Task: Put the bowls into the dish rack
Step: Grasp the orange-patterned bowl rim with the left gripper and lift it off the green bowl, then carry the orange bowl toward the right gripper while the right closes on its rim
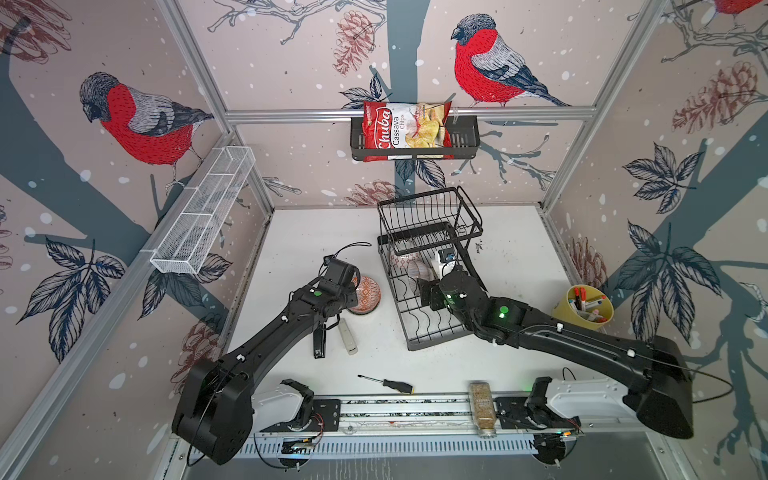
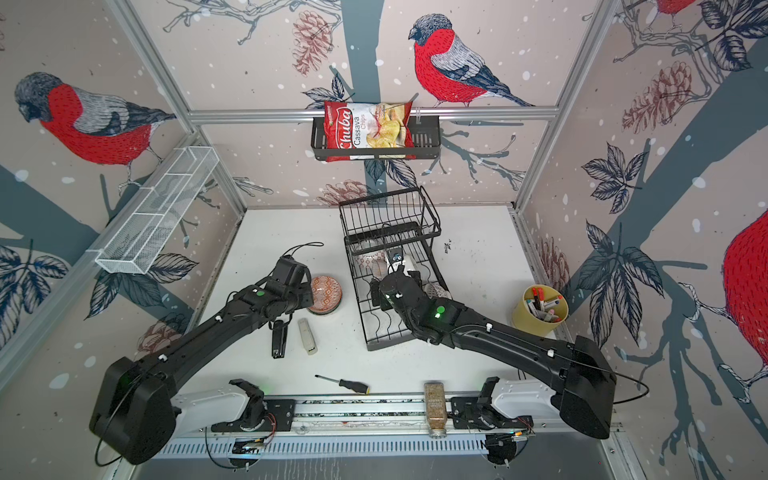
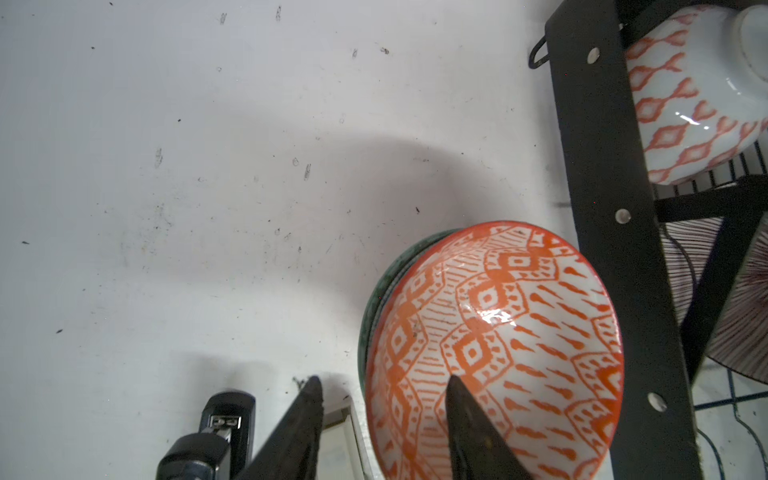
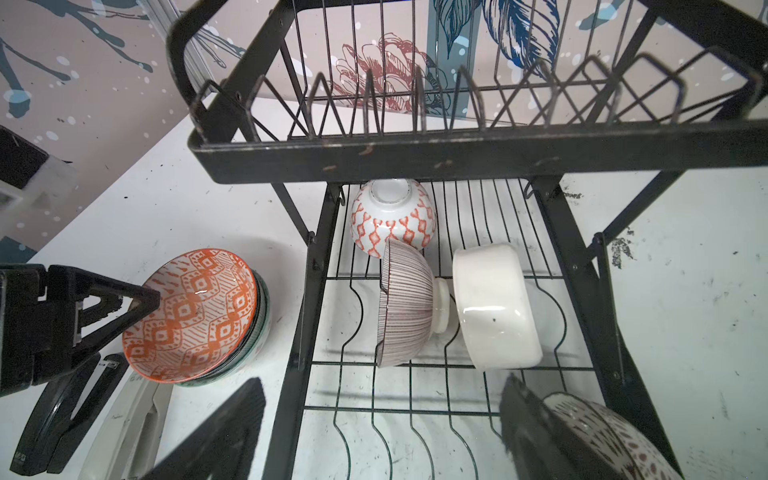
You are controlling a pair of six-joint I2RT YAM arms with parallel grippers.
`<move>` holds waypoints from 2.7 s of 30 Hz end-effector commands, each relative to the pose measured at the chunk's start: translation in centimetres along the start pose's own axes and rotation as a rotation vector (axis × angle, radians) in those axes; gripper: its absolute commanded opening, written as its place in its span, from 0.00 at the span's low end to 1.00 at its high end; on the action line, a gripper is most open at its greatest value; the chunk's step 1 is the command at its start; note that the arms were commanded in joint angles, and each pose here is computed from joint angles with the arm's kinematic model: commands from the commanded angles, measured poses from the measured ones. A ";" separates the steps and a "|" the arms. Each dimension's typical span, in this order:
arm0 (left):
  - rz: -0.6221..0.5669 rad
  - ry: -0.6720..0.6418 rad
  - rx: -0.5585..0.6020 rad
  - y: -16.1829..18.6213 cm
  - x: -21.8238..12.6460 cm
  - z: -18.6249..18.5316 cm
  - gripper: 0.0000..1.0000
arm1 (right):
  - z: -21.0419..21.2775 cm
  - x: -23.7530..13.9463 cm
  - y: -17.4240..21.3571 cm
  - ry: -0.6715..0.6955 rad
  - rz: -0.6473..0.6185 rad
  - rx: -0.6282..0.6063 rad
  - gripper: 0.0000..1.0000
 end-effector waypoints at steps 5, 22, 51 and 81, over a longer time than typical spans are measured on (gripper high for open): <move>-0.008 0.005 0.019 -0.3 0.7 -0.2 0.35 | -0.2 0.1 -0.2 0.037 0.000 -0.011 0.88; 0.003 -0.025 0.024 -0.1 1.6 0.0 0.11 | 0.4 1.4 0.8 0.064 0.053 -0.048 0.88; -0.055 0.288 0.033 -0.8 -4.6 -1.9 0.00 | 2.7 1.6 -0.1 -0.035 0.069 -0.043 0.83; -0.020 0.469 0.145 3.1 -6.6 -8.7 0.00 | 3.2 1.8 1.6 0.011 0.179 -0.040 0.47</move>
Point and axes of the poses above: each gripper's point midway between its finger pads, its own x axis out along the fingers, its own z axis along the line the jaws close on, y = z × x, the point moved 10 cm from there along -x, back along the fingers, and after that the axes turned 10 degrees about -x, right-handed, at the moved point
